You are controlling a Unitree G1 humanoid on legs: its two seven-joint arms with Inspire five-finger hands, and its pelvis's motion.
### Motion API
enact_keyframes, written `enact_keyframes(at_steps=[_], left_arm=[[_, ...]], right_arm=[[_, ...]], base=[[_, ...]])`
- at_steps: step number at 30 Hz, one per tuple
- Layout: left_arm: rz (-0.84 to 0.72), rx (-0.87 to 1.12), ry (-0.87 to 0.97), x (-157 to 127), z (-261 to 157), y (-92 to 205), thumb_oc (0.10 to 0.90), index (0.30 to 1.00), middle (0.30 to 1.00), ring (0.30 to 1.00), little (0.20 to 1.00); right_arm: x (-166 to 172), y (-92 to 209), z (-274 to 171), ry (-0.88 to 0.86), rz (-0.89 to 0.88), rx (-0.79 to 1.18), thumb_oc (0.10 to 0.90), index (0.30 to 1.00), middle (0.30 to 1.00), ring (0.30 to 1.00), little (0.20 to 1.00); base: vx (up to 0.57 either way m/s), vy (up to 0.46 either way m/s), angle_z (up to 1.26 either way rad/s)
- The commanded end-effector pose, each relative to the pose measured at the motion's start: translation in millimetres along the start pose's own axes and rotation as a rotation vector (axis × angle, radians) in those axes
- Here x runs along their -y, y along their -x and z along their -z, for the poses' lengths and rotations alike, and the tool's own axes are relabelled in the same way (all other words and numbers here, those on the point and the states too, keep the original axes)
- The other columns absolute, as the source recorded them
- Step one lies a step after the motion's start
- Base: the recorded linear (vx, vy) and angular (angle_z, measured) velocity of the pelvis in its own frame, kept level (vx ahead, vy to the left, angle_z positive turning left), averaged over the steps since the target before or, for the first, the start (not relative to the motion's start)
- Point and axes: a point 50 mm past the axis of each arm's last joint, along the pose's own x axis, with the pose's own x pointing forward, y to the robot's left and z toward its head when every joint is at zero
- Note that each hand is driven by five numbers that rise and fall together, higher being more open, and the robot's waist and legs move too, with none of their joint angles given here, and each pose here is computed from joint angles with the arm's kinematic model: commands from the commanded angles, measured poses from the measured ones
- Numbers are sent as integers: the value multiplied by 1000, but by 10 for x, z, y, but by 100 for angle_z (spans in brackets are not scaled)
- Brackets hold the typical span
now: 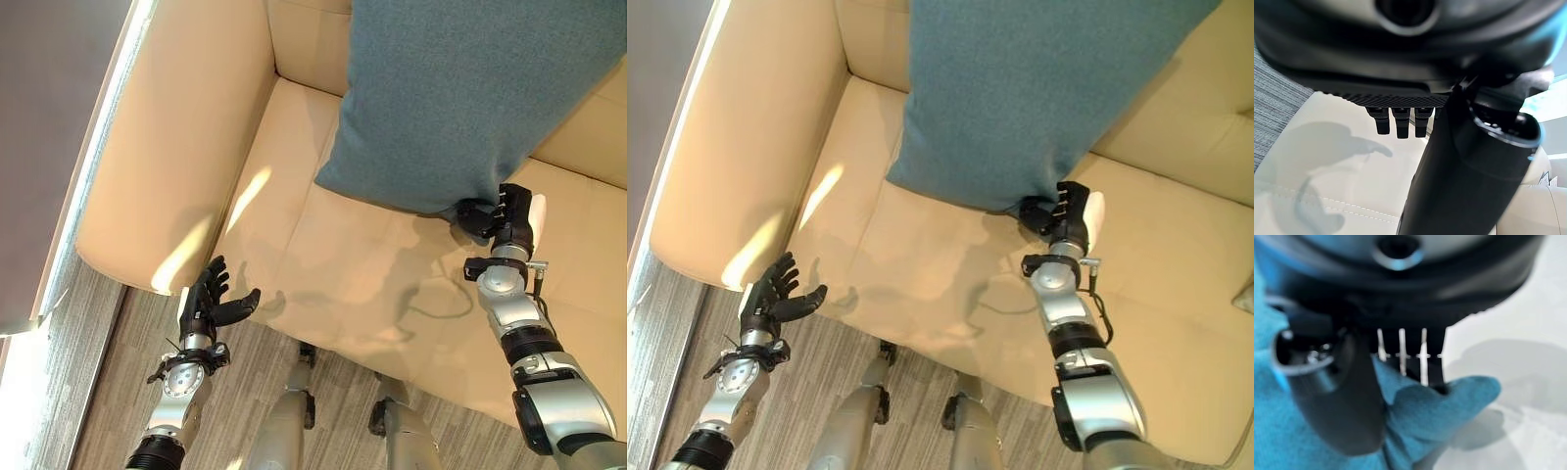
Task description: Pick up all the scattered cushions and arrange them neatly on the sofa.
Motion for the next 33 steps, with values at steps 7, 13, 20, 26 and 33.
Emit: enact_keyframes(at_steps=[7, 13, 20, 26, 33], left_arm=[[-47, 87, -35, -192, -121, 59, 800, 900, 900, 900, 900], [-39, 49, -49, -215, -45, 117, 800, 900, 900, 900, 900], [-29, -73, -83, -345, 194, 352, 800, 900, 900, 900, 900], [-20, -152, -113, -429, 340, 515, 800, 900, 900, 900, 900], [-41, -248, -127, -502, 536, 655, 800, 900, 900, 900, 900]], right_arm=[[195, 18, -84, 69, 7, 132, 800, 900, 900, 900, 900], [304, 97, -15, 129, 3, 161, 800, 900, 900, 900, 900], [350, 556, 424, 84, -108, 73, 800, 900, 900, 900, 900], [259, 1040, 846, 27, -250, -79, 800, 900, 900, 900, 900], [210, 1519, 1316, 60, -360, -287, 800, 900, 900, 900, 900]], base=[[8, -4, 5], [36, -9, 3], [62, 6, -1], [57, 19, -14], [33, 18, -10]])
